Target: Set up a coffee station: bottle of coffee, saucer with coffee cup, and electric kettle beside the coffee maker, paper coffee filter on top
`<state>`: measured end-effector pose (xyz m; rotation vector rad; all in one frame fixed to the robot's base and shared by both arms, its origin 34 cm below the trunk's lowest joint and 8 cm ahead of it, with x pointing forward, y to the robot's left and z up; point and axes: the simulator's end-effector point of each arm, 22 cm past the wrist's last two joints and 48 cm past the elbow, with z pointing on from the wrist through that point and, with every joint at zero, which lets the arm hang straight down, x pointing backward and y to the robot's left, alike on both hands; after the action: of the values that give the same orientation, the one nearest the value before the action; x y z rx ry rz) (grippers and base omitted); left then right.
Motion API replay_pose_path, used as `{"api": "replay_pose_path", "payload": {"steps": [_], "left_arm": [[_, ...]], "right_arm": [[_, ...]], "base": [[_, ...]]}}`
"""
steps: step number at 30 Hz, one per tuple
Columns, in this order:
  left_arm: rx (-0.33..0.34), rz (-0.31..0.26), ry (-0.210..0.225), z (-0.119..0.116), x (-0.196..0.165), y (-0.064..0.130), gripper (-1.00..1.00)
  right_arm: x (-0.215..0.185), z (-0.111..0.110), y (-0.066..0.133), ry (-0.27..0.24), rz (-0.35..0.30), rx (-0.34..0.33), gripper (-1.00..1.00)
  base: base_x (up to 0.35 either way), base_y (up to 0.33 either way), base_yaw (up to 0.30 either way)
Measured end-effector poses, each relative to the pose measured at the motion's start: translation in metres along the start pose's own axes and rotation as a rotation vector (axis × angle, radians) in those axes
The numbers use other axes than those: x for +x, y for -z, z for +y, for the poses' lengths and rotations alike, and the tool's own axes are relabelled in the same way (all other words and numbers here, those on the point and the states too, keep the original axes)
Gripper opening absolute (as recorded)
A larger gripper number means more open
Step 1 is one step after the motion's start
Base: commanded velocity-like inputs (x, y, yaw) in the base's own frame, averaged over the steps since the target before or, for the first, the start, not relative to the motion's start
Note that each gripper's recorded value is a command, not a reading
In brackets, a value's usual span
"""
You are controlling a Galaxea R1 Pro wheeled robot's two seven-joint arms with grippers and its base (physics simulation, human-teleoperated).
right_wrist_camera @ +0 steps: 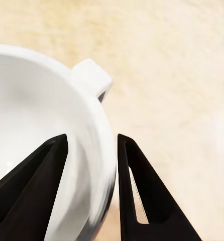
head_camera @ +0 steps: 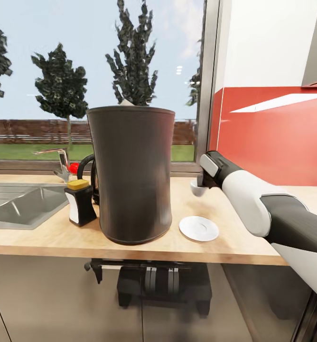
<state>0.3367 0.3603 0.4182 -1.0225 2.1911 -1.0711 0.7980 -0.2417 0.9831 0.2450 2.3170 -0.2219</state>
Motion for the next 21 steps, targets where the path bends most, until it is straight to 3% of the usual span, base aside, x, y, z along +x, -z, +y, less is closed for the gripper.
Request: {"api": "replay_pose_path", "payload": {"steps": [6,21], "left_arm": [[0.001,0.000,0.000,0.000,0.000,0.000,1.00],[0.001,0.001,0.001,0.000,0.001,-0.001,1.00]], "right_arm": [[-0.015,-0.001,0.009,-0.011,-0.037,-0.005,-1.00],[-0.023,0.000,0.025,0.009,-0.029,-0.027,-1.00]], "base": [[0.000,0.000,0.000],[-0.102,0.000,0.000]]}}
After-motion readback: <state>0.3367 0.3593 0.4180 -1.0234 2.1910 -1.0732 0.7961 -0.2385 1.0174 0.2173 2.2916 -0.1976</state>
